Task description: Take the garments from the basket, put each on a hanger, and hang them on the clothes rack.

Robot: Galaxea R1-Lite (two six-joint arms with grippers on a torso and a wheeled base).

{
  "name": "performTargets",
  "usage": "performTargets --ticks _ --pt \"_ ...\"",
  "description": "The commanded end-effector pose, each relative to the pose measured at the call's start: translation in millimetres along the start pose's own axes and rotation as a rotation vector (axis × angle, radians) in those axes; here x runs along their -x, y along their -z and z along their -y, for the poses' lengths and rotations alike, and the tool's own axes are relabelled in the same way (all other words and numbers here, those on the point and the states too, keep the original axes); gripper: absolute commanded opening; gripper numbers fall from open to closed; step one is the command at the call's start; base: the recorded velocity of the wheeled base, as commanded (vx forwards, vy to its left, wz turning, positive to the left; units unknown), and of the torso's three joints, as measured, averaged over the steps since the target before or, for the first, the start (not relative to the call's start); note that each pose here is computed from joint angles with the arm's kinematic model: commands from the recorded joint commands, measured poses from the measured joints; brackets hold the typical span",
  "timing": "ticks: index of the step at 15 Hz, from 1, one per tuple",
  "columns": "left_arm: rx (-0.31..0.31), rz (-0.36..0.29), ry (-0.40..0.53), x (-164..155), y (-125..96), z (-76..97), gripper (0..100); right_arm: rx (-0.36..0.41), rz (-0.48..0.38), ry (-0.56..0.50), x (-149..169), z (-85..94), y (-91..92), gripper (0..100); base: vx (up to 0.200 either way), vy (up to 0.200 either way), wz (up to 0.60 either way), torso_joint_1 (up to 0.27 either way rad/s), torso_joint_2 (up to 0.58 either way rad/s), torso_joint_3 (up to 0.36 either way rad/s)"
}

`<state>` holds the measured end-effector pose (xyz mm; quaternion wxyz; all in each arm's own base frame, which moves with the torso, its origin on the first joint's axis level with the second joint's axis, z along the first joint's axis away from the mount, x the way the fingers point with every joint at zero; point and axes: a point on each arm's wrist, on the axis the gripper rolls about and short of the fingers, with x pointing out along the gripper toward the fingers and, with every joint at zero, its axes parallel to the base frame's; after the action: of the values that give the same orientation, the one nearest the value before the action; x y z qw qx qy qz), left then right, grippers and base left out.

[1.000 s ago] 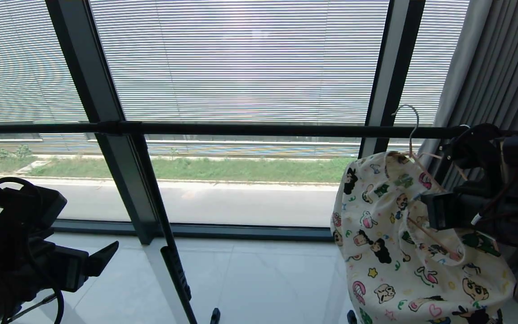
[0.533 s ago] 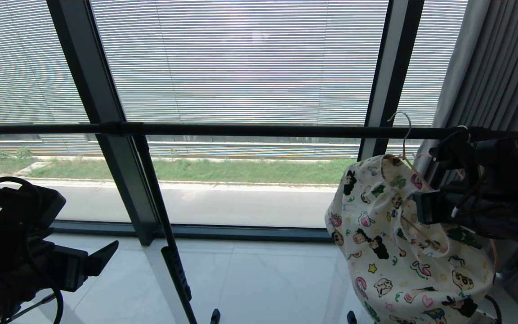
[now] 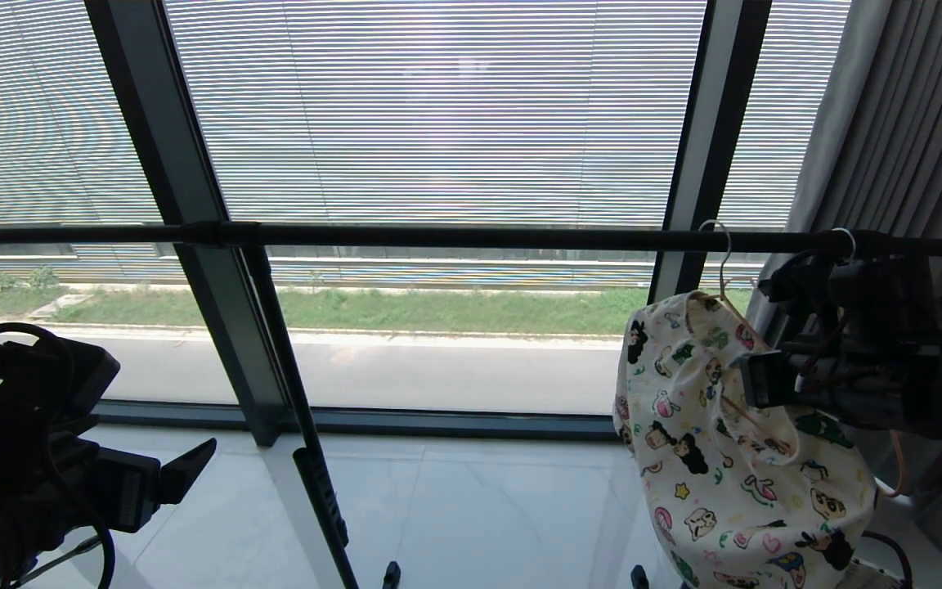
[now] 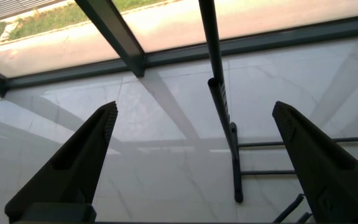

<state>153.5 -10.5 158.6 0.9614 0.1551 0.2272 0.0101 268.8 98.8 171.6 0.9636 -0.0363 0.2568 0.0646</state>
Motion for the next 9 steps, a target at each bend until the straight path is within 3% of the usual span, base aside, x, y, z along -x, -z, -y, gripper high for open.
performTargets --ticks 1,4,5,8,9 --pt "0.000 0.000 -0.001 0 0 0.0 100 0.001 -0.006 0.000 -2 -0.5 1.0 0 0.000 0.000 0.00 0.000 0.00 0.000" --pt "0.001 0.002 -0.001 0 0 -0.1 100 0.001 0.001 -0.001 -2 -0.7 -1.2 0 0.000 0.000 0.00 0.000 0.00 0.000" --pt "0.001 0.002 -0.001 0 0 -0.1 100 -0.003 0.013 -0.002 0 -0.5 -4.0 100 0.000 0.000 0.00 0.000 0.00 0.000" --pt "0.001 0.003 -0.001 1 0 -0.2 100 0.010 0.030 -0.018 27 -1.5 -7.9 100 0.000 0.000 0.00 0.000 0.00 0.000" --pt "0.001 0.004 -0.003 1 -1 -0.3 100 0.044 -0.023 -0.028 48 -0.6 -5.2 100 0.000 0.000 0.00 0.000 0.00 0.000"
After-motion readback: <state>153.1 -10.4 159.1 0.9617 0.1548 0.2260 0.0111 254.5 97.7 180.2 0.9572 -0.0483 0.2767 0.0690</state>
